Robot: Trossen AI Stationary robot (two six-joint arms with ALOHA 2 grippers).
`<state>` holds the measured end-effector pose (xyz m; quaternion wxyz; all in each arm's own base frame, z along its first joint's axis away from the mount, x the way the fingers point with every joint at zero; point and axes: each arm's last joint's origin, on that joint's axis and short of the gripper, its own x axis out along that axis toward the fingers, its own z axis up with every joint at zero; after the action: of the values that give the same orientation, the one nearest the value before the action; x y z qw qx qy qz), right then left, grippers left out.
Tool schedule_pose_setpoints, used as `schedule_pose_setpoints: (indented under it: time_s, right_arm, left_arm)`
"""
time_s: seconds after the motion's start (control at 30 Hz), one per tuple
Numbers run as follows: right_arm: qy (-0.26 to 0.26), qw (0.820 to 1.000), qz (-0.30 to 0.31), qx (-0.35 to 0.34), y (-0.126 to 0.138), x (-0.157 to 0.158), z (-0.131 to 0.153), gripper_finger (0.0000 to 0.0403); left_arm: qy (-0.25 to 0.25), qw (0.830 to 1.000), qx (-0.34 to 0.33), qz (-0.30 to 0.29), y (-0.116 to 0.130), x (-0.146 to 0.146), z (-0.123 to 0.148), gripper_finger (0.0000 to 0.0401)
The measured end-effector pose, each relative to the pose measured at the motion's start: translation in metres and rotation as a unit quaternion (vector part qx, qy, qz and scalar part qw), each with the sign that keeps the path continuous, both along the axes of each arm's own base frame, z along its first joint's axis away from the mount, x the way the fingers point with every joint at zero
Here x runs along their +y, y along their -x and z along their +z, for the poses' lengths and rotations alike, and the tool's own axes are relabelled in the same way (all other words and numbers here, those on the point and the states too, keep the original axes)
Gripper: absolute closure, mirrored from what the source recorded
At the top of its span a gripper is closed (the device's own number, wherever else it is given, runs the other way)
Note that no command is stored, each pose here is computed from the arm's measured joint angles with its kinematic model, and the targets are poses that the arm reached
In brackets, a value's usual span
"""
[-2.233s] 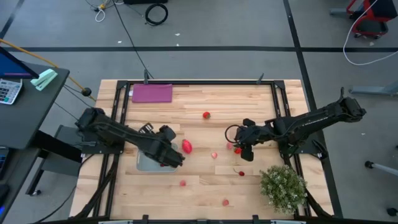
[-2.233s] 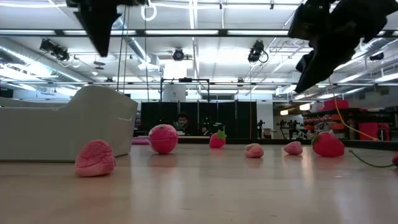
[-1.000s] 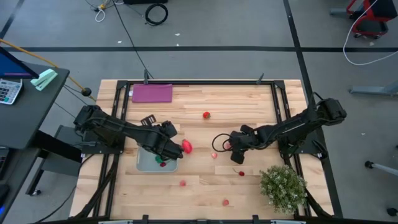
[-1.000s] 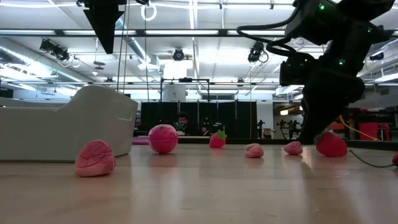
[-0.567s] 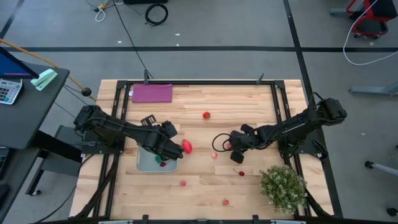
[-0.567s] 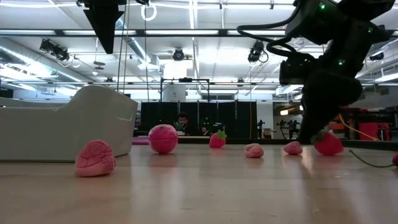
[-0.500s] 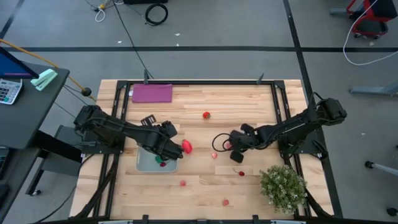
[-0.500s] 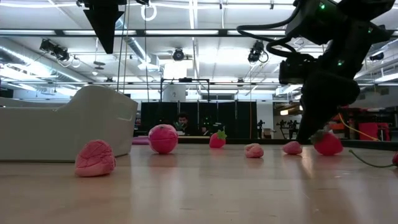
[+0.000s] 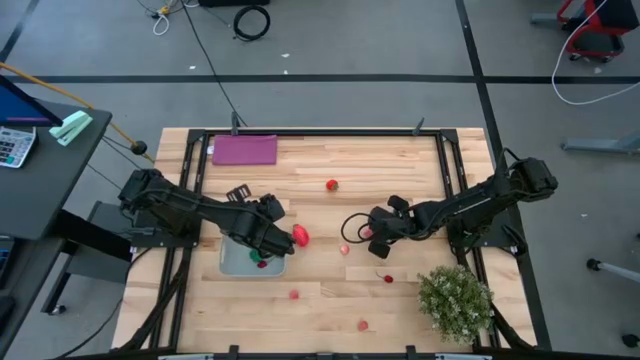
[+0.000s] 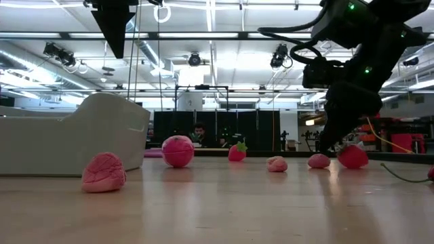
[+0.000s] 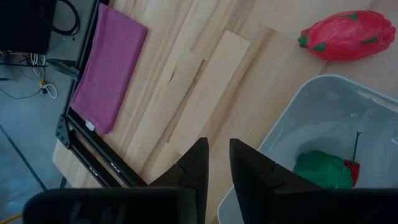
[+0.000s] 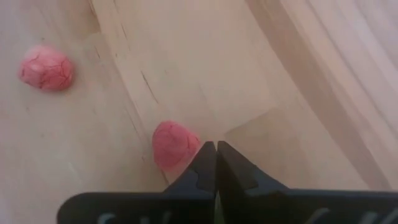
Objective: Pick and placing Produce into tupperware
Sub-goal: Put the red strawberry into the gray container
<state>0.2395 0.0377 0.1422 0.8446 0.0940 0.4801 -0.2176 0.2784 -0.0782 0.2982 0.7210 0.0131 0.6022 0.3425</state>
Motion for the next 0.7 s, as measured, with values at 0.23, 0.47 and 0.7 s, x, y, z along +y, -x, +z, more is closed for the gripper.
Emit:
schedule_pose_setpoints:
  time_s: [0.23, 0.47, 0.7]
  right_arm:
    - [0.007, 0.996, 0.017, -0.085, -0.02, 0.003, 0.017, 0.0399]
    - [0.015, 0.948, 0.063, -0.311, -0.061, 0.018, 0.072, 0.0401]
    - [0.001, 0.896, 0.133, -0.423, -0.104, 0.036, 0.093, 0.0402]
  left_arm:
    - [0.0, 1.0, 0.0, 0.0, 0.0, 0.0, 0.0, 0.0339]
    - [-0.001, 1.0, -0.002, 0.002, 0.0, 0.0, 0.0, 0.0344]
    - [0.0, 0.999, -0.046, -0.008, 0.017, -0.002, 0.02, 0.0375]
